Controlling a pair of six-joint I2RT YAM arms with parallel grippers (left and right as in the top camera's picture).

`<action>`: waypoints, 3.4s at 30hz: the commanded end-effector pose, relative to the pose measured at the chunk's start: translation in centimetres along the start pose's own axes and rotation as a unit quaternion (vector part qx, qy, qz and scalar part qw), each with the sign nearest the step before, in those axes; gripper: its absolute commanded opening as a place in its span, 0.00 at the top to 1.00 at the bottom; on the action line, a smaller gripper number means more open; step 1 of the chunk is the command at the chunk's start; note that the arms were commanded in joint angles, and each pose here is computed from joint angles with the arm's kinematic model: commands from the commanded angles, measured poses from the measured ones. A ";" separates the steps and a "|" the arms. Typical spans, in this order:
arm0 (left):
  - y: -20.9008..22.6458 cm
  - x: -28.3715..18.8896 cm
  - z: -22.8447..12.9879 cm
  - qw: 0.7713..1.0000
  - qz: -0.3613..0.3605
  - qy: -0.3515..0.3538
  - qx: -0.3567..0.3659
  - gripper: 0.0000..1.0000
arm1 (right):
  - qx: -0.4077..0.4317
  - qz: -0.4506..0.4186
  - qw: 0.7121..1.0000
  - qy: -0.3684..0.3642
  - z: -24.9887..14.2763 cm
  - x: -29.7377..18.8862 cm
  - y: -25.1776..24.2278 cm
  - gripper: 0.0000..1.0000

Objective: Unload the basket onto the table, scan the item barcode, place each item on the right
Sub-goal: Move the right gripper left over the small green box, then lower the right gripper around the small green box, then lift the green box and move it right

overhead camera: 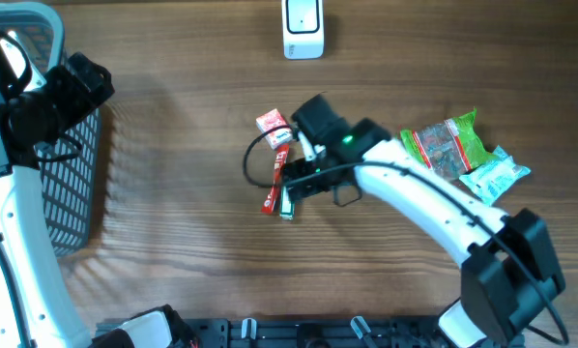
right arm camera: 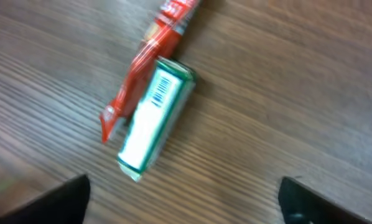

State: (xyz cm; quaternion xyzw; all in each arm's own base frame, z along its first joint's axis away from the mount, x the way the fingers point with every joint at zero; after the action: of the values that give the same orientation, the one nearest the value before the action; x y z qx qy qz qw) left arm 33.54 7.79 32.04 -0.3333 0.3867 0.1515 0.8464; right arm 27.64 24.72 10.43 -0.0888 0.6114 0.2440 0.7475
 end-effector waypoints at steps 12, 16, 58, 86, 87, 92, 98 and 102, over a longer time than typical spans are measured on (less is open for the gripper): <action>-0.4 -0.2 0.1 1.000 -0.009 -0.001 0.012 0.00 | 0.154 -0.058 0.985 -0.056 -0.1 4.4 1.1 0.40; -0.4 -0.2 0.1 1.000 -0.009 -0.001 0.012 0.00 | 0.145 -0.057 0.987 -0.049 -0.3 6.3 2.1 0.40; -0.4 -0.2 0.1 1.000 -0.009 -0.001 0.012 0.00 | 0.101 -0.200 0.969 -0.107 3.4 5.8 -8.4 0.75; -0.4 -0.2 0.1 1.000 -0.009 -0.001 0.012 0.00 | -0.011 -0.123 0.990 -0.069 3.7 -1.0 -10.1 0.15; -0.4 -0.2 0.1 1.000 -0.009 -0.001 0.012 0.00 | 0.001 -0.105 0.992 -0.072 3.5 -1.7 -10.4 0.13; -0.4 -0.2 0.1 1.000 -0.009 -0.001 0.012 0.00 | 0.038 -0.042 0.998 -0.040 1.5 -1.1 -11.3 0.12; -0.4 -0.2 0.1 1.000 -0.009 -0.001 0.012 0.00 | 0.043 -0.041 0.998 -0.017 -1.1 2.0 -11.7 0.25; -0.4 -0.2 0.1 1.000 -0.009 -0.001 0.012 0.00 | 0.041 -0.029 0.998 -0.034 -1.2 3.3 -11.6 0.34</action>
State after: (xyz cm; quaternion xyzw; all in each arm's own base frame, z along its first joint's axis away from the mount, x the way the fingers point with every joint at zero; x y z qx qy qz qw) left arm 33.55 7.79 32.05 -0.3332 0.3865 0.1517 0.8465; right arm 33.10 14.28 6.37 -0.0815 0.5884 0.1790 0.7843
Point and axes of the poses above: each gripper's point midway between its finger pads, its own x axis out along the fingers, its own y axis along the line the jaws close on, z = x × y, the point moved 2 cm from there along -x, back along the fingers, and after that the axes turned 7 degrees about -x, right-handed, at the moved point
